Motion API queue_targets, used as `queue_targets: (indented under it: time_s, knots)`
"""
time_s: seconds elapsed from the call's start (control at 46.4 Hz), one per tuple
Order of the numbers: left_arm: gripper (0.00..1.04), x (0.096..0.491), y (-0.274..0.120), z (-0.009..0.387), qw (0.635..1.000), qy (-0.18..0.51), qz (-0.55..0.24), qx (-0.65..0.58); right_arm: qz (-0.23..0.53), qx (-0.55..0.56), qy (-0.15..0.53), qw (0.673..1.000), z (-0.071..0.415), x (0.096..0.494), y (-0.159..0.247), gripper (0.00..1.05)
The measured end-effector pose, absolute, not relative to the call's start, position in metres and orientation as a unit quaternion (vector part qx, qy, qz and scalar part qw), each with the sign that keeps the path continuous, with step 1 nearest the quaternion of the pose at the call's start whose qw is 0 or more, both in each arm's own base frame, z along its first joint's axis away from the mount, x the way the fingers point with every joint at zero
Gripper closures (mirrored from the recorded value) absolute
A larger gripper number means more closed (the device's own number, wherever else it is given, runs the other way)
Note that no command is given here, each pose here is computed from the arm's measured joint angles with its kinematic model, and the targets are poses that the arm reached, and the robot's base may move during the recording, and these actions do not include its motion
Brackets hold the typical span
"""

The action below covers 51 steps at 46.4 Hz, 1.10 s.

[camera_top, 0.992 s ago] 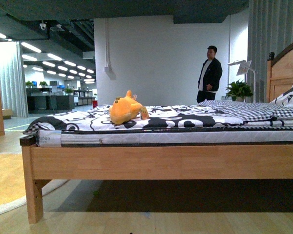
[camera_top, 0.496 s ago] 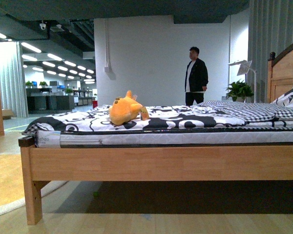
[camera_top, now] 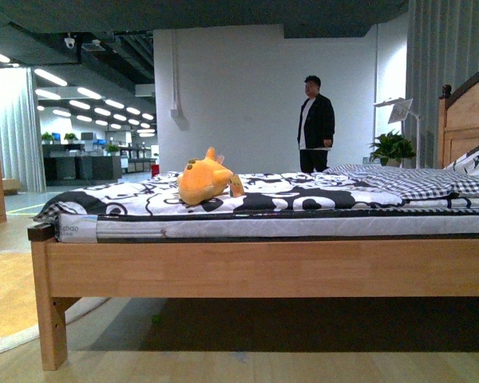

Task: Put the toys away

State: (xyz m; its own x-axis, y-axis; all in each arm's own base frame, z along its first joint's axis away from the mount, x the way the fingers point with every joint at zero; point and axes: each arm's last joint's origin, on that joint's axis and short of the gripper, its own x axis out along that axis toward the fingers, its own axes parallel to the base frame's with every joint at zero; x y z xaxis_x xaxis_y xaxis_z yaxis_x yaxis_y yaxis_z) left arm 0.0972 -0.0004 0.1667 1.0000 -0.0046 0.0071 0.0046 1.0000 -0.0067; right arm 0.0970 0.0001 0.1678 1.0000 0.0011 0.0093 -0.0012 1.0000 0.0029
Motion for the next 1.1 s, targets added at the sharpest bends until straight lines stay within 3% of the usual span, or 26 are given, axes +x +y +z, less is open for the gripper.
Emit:
queue_targets:
  time_s: [1.099]
  knots:
    - [0.06,0.0972,-0.0004,0.1667,1.0,-0.004,-0.002,-0.003,0.001,0.001,-0.005,1.0,0.1678,0.097,0.0001,0.06]
